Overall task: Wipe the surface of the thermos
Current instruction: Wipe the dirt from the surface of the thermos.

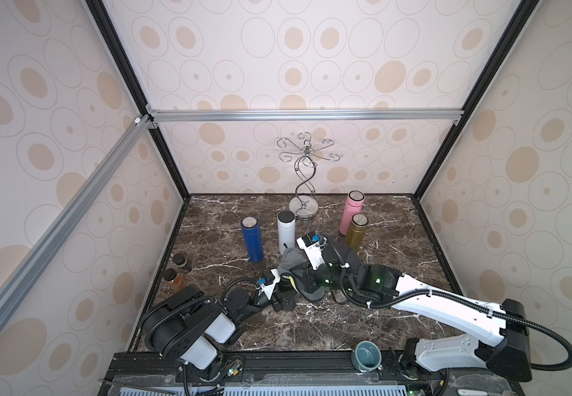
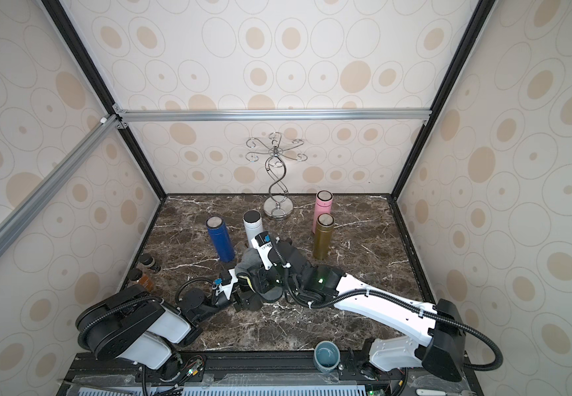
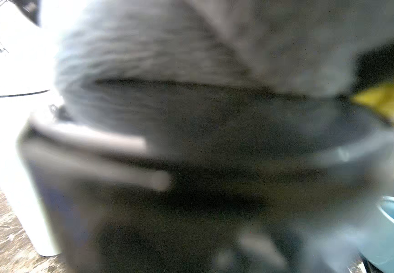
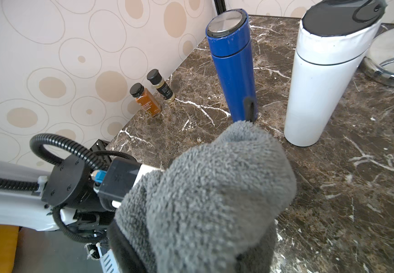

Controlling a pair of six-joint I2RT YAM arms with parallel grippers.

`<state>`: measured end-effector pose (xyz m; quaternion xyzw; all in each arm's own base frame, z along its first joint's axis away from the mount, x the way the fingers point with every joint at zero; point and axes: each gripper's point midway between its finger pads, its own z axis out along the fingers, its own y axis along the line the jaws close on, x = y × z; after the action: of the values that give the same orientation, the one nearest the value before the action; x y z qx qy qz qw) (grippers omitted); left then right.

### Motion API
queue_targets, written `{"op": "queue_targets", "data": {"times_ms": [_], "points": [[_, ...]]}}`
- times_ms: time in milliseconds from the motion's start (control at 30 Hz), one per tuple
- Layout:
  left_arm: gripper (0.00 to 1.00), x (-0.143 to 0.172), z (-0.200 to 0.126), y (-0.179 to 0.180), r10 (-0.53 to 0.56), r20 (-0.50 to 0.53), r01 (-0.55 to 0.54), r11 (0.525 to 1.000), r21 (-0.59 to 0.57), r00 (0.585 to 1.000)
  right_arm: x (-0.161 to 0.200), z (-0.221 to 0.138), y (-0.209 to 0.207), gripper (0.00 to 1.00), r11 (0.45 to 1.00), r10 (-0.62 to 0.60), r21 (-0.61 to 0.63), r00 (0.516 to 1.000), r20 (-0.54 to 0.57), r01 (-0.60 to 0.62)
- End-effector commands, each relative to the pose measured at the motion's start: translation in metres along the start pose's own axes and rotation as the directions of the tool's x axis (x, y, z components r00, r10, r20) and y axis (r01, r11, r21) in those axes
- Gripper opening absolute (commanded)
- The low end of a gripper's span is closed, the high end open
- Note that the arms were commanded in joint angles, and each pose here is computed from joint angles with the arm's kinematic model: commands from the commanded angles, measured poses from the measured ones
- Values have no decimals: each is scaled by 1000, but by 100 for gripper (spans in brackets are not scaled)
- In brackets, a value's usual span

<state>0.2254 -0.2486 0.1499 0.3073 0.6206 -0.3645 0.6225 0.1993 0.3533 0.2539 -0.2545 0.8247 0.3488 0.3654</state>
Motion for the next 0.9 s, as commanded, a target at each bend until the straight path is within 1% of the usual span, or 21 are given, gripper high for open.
{"op": "queue_targets", "data": {"times_ms": [0,100,133,267,433,667,867], "points": [[0,-6,-1,13,-2,20,4,998,-67,1000,40,1,7,0,999,-16,-48,994,-106,11],[0,-6,0,12,-4,20,5,998,-64,1000,48,7,21,0,994,-47,-104,994,-103,36],[0,-6,1,12,-4,20,5,998,-59,1000,54,11,22,0,994,-57,-103,992,-115,45],[0,-6,1,11,-5,21,6,999,-53,1000,76,27,7,0,998,-42,-43,985,-167,35],[0,-7,0,11,-2,23,3,998,-57,1000,103,31,-19,0,998,-23,57,976,-216,36],[0,-9,-1,11,1,26,1,998,-61,1000,131,22,-51,0,982,-1,182,958,-286,55],[0,-9,0,11,0,26,1,998,-60,1000,142,8,-63,0,975,36,222,961,-273,26]]}}
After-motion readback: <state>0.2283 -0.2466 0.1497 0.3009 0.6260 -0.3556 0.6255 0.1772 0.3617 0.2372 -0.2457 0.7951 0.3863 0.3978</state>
